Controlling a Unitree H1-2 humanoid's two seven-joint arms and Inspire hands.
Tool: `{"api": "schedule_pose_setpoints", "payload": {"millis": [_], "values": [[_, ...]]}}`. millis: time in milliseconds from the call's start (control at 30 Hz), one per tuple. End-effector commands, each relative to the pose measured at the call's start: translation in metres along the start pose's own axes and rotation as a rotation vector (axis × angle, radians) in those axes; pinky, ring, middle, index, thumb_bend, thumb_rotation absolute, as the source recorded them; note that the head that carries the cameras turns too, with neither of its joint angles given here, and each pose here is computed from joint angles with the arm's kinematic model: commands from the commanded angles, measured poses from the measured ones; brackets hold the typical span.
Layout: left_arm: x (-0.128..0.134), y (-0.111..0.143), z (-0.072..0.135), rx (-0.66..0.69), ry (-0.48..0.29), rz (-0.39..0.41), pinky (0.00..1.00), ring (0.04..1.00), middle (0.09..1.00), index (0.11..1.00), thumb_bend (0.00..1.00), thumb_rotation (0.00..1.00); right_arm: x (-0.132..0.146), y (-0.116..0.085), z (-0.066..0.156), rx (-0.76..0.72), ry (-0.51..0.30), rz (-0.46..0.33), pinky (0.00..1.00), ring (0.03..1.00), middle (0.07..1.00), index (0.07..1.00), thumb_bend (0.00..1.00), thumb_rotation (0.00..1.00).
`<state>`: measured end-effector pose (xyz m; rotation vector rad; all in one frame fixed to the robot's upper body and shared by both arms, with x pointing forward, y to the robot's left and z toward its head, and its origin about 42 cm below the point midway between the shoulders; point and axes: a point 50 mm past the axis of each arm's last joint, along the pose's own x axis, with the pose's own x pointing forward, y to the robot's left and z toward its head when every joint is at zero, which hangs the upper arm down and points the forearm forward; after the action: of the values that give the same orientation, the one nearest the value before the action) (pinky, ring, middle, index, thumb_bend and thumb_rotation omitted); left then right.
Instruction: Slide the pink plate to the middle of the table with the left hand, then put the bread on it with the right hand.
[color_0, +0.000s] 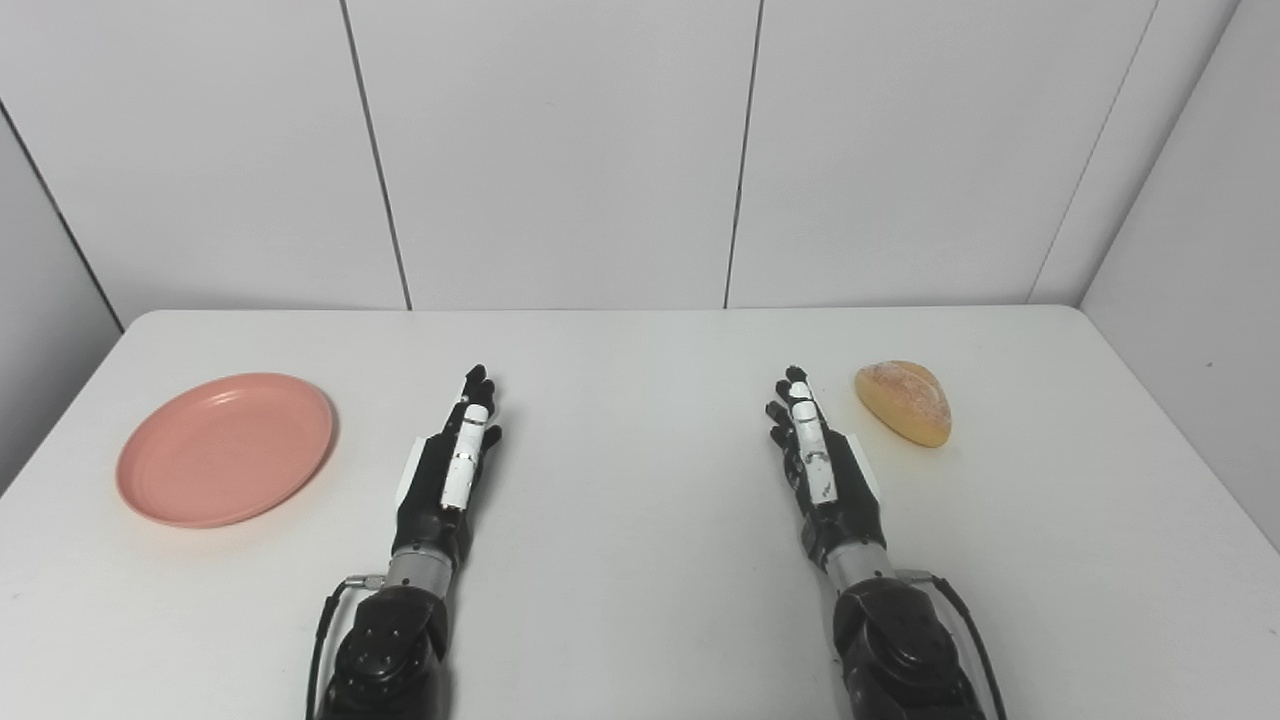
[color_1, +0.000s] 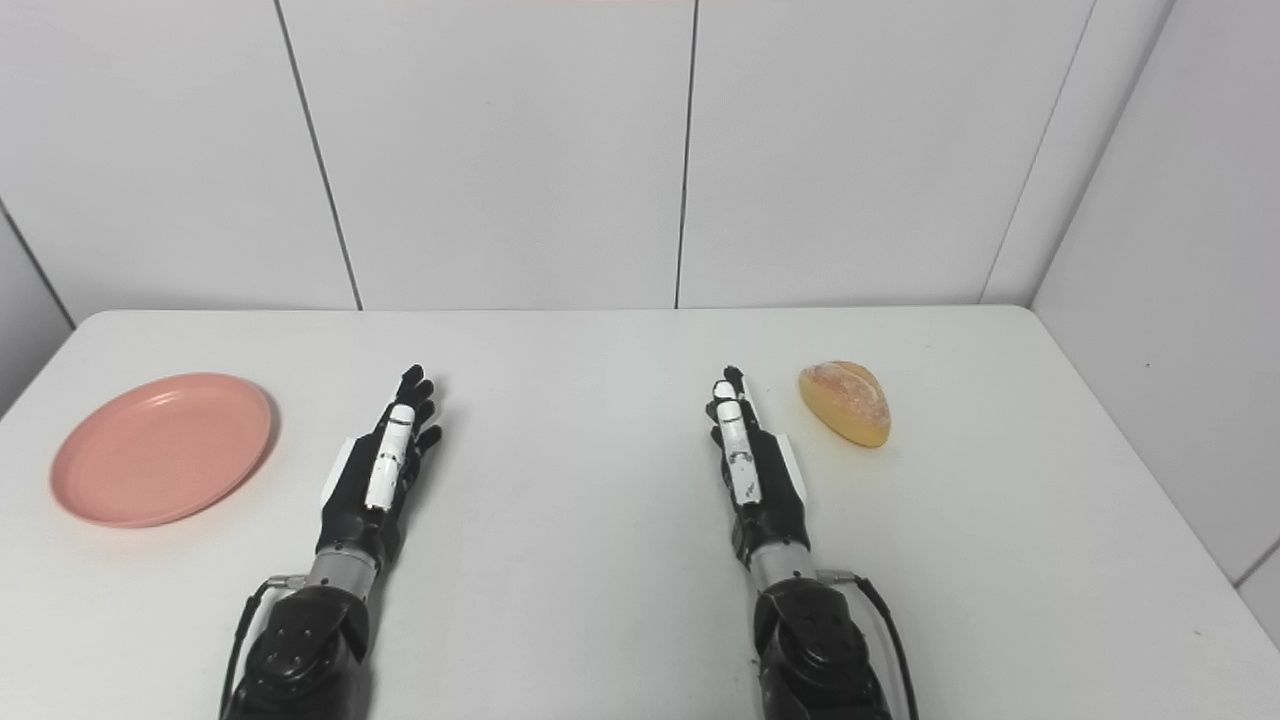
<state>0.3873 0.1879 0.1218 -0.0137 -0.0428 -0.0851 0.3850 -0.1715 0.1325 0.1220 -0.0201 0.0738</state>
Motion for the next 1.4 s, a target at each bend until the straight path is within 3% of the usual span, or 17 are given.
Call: {"api": "schedule_pose_setpoints", "payload": {"millis": [0, 600, 1067, 1367], "values": [[0.011, -0.001, 0.020, -0.006, -0.071, -0.021, 1.00, 1.000, 0.995, 0.983, 0.49, 1.00, 0.012, 0.007, 0.022, -0.006, -0.072, 0.026, 1.00, 0.967, 0.986, 0.999, 0.58, 1.00], [0.012, -0.001, 0.020, -0.007, -0.070, -0.022, 1.00, 1.000, 0.995, 0.979, 0.49, 1.00, 0.012, 0.006, 0.021, -0.003, -0.082, 0.024, 1.00, 0.969, 0.987, 1.000, 0.56, 1.00], [0.011, -0.002, 0.022, 0.016, -0.098, -0.030, 0.98, 0.999, 0.994, 0.983, 0.48, 1.00, 0.012, 0.007, 0.018, -0.022, -0.181, 0.023, 1.00, 0.961, 0.983, 0.984, 0.53, 0.99], [0.008, -0.015, 0.016, 0.055, -0.088, -0.021, 0.97, 0.976, 0.966, 0.955, 0.53, 1.00, 0.007, -0.010, 0.016, -0.033, -0.185, 0.020, 0.99, 0.966, 0.982, 0.996, 0.49, 1.00]]}}
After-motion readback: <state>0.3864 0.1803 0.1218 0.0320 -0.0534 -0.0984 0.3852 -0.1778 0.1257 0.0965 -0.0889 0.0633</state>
